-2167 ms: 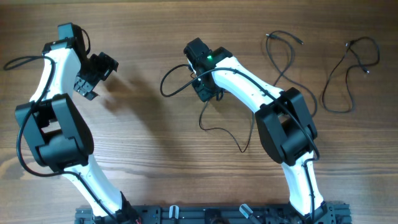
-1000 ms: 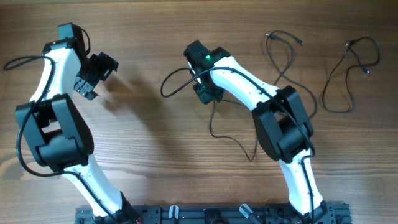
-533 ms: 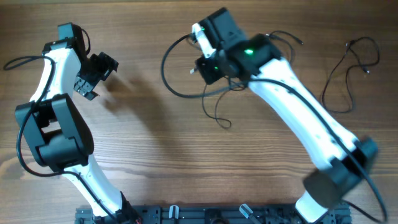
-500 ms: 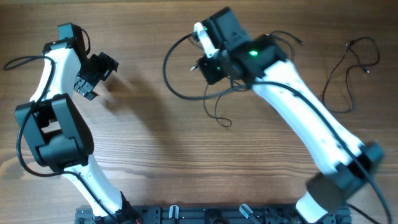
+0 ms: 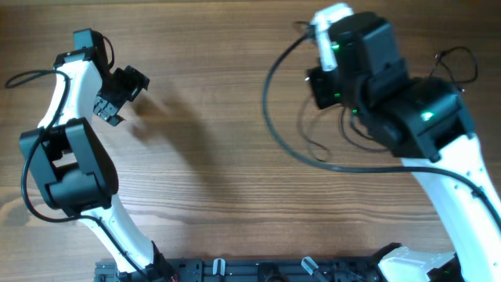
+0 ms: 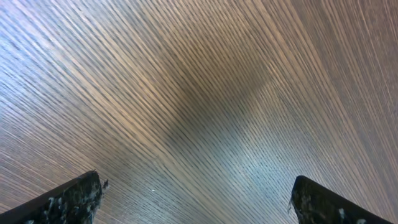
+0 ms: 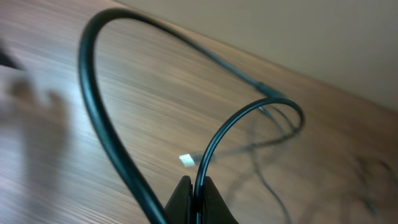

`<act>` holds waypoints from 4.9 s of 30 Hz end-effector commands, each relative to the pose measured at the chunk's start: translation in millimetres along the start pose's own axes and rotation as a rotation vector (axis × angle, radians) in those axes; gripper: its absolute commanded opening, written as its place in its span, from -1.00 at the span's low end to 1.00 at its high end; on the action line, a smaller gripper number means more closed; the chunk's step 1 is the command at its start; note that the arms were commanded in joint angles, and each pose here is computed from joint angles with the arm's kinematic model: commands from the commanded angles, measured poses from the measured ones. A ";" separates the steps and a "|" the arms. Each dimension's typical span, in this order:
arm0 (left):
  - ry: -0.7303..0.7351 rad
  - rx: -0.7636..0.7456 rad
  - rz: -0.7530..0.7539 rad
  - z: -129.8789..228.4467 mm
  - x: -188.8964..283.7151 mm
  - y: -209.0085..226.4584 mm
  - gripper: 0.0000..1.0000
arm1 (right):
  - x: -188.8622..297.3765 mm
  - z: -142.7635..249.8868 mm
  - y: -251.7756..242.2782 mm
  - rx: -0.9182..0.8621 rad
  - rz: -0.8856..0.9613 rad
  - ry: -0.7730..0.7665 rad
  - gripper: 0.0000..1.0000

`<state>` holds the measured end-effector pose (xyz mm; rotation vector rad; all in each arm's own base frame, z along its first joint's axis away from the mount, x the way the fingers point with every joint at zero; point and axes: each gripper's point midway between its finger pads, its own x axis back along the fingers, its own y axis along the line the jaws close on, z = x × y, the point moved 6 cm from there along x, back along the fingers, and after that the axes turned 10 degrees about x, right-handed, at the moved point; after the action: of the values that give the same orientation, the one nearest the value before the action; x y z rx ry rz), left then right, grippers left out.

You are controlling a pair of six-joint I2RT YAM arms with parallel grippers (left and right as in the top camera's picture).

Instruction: Untangle cables

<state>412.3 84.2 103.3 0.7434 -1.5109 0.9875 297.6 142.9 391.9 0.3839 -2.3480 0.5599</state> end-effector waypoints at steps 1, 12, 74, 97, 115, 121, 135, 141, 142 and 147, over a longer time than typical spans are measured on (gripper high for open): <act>0.013 -0.087 0.013 12.1 -4.5 -9.7 1.00 | -8.8 20.7 -37.2 -0.093 0.119 0.117 -0.91; 0.048 -0.330 0.111 49.7 -7.5 -47.4 1.00 | -48.6 91.2 -111.7 -0.349 0.200 0.369 -0.91; 0.041 -0.347 0.124 53.8 -7.8 -53.0 1.00 | -246.4 122.3 -122.0 -0.624 -0.550 0.178 0.99; 0.097 -0.786 0.147 94.8 -11.0 -64.4 1.00 | -251.1 128.3 -33.0 -0.533 -0.323 0.559 0.99; 0.007 -0.811 -0.017 82.5 -12.9 -50.2 1.00 | -265.4 97.8 -24.4 -0.473 -0.320 0.398 0.99; 0.015 -0.811 -0.024 83.3 -12.9 -48.5 1.00 | -273.4 79.7 -31.8 -0.463 -0.301 0.283 0.99; 0.015 -0.810 -0.024 83.0 -12.9 -48.5 1.00 | -275.1 74.9 -33.8 -0.460 -0.296 0.253 0.99; 0.015 -0.810 -0.024 83.0 -12.9 -48.4 1.00 | -275.1 74.8 -33.9 -0.460 -0.295 0.253 1.00; 0.015 -0.810 -0.024 83.0 -12.9 -48.5 1.00 | -275.1 74.8 -33.9 -0.460 -0.295 0.253 0.99; 0.015 -0.810 -0.024 83.0 -12.9 -48.4 1.00 | -275.1 74.8 -33.9 -0.461 -0.295 0.253 0.99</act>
<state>421.5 -13.2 101.8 0.1516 -1.7073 0.3054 469.1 110.5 170.0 0.4252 -2.0521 -0.0791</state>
